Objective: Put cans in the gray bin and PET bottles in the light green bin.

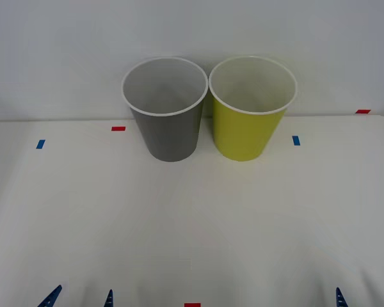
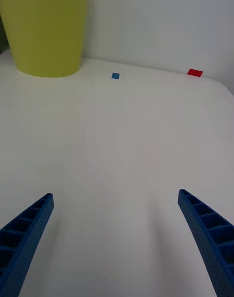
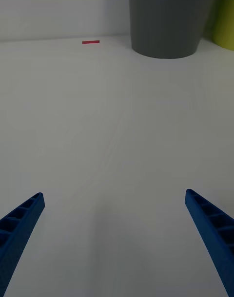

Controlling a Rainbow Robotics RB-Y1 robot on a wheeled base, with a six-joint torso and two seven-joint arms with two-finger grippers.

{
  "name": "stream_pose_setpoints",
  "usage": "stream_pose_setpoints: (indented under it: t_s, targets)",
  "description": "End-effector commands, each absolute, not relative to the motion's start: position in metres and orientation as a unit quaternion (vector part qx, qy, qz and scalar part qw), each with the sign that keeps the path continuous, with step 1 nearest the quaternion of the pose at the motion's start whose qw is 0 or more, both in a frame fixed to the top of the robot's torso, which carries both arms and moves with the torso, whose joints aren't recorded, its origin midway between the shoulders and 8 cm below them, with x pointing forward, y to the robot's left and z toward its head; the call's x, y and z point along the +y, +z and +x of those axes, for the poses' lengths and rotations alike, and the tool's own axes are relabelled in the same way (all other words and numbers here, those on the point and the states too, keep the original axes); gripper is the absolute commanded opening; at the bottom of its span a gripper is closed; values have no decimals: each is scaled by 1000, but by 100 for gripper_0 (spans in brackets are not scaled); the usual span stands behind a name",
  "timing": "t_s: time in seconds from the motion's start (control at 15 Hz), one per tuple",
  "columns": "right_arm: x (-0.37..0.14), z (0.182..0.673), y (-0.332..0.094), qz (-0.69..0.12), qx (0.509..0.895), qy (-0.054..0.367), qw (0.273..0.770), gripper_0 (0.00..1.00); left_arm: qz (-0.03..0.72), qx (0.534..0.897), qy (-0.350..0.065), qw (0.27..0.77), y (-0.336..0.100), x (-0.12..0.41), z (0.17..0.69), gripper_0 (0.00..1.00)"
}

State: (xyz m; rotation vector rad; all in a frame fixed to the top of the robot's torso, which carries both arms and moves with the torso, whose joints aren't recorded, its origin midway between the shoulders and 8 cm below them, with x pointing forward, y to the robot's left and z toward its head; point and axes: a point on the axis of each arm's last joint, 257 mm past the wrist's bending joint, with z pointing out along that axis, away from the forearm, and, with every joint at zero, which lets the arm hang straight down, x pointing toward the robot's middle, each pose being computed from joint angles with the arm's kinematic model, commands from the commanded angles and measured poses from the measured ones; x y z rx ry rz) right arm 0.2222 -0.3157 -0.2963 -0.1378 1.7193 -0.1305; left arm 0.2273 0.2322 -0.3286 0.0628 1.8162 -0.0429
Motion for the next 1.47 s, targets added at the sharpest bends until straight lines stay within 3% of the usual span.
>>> stream_pose_setpoints:
  t_s: [0.07,1.47]
  targets:
    - [-316,222,-296,-61,756,-57,649,88,27,788,-19,615,-329,232,227,100]
    - [-316,222,-296,-61,756,-57,649,88,27,788,-19,615,-329,232,227,100]
